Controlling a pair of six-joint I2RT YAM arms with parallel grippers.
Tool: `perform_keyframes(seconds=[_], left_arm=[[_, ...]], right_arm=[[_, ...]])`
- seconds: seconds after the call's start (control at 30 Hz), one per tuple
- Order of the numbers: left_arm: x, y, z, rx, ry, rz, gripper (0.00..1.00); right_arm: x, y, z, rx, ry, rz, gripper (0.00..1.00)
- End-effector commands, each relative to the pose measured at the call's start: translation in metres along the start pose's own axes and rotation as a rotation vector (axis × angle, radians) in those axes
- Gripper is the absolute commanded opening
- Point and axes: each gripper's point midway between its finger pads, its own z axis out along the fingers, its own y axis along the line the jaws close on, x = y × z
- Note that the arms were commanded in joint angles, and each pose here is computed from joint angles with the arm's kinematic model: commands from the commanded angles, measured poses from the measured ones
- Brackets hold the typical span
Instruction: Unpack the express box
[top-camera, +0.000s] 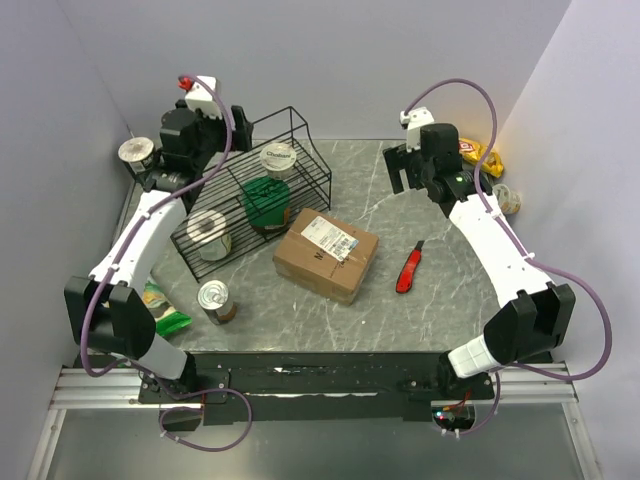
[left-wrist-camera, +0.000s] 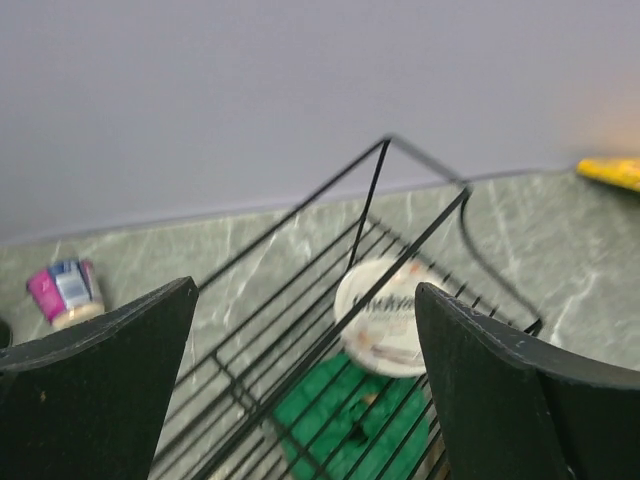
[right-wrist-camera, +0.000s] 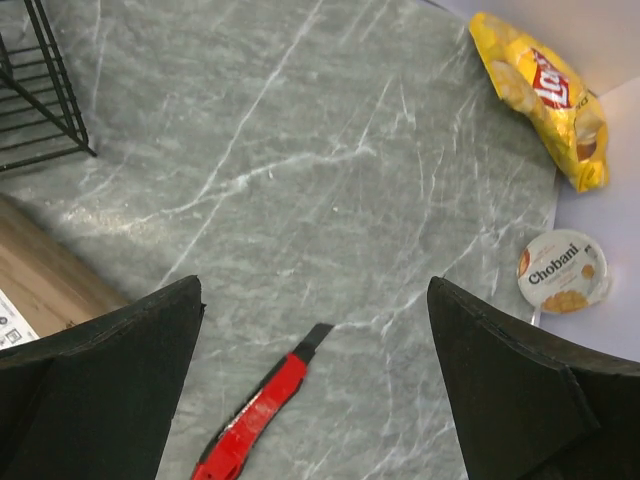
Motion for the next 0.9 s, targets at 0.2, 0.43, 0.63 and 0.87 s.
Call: perform_keyframes(seconds=[0.2, 0.43, 0.63, 0.87], left_arm=[[-0.088, -0.091, -0.042, 0.411, -0.191, 0.212, 0.96], [0.033, -0.131, -0.087, 0.658, 0.103, 0.405, 0.96], [0.099, -0.109, -0.133, 0.668, 0.306, 0.482, 0.97], [0.147, -0.087, -0.159, 0.646, 0.589, 0.336, 0.90]], right_arm=[[-0.006, 0.019, -0.009, -0.147, -0.017, -0.148, 1.00], [0.006, 0.045, -0.015, -0.299, 0.001, -0.172, 1.00], [0.013, 0.063, -0.022, -0.400, 0.013, -0.130, 1.00], [0.016, 0.077, -0.016, -0.464, 0.036, -0.087, 0.98]])
